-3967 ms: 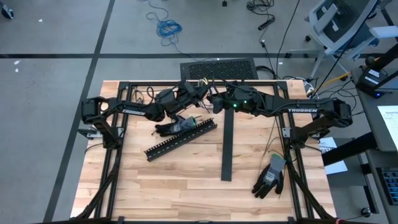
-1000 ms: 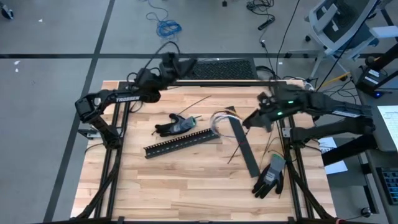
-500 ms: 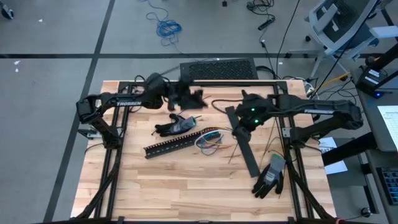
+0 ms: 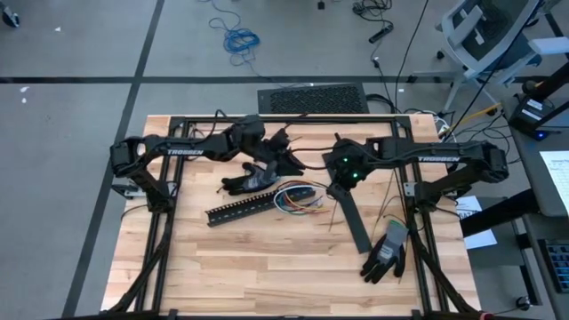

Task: Ziptie cables
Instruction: Wrap the cable wires with black zip tie

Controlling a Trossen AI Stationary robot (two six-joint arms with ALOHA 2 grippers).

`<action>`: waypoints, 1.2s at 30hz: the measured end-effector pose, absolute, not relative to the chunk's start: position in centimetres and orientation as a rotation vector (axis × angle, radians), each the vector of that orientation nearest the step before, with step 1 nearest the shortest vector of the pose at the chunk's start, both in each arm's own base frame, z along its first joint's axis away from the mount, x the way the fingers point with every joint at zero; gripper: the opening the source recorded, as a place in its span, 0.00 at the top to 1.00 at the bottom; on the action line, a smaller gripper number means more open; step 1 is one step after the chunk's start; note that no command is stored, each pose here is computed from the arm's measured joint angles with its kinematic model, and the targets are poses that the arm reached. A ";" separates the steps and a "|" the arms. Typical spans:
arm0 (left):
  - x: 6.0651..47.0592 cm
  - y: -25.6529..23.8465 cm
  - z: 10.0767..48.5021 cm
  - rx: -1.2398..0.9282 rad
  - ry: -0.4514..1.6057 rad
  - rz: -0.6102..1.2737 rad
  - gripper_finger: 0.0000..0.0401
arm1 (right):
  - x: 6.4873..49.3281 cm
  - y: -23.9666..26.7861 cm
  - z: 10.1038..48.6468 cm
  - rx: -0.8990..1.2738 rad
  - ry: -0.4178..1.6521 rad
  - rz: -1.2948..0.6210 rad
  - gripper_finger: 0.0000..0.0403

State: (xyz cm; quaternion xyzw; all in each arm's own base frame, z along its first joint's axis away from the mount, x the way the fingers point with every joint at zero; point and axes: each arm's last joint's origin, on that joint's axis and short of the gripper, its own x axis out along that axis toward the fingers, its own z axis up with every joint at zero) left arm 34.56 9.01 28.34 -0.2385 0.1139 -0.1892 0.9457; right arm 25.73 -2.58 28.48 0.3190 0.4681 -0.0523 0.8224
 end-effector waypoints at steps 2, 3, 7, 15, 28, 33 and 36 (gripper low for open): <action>34.7 8.6 28.2 -0.410 0.238 -0.366 0.61 | 26.0 -2.6 28.5 0.676 0.981 -0.099 0.96; 34.8 8.5 28.1 -0.376 0.262 -0.360 0.60 | 26.0 -2.6 28.5 0.676 0.979 -0.098 0.96; 34.7 7.8 27.8 -0.216 0.411 -0.341 0.56 | 26.3 -2.6 28.7 0.672 0.944 -0.087 0.95; 35.1 7.0 27.9 -0.015 0.475 -0.262 0.44 | 26.9 -2.6 29.1 0.680 0.873 -0.044 0.95; 35.0 5.8 27.5 -0.018 0.523 -0.313 0.42 | 27.8 -2.5 28.9 0.687 0.842 -0.033 0.95; 35.1 5.2 27.4 -0.015 0.527 -0.329 0.42 | 28.8 -2.4 28.2 0.684 0.837 -0.024 0.95; 35.1 5.1 26.8 -0.020 0.577 -0.334 0.42 | 29.3 -2.3 28.5 0.700 0.790 0.008 0.95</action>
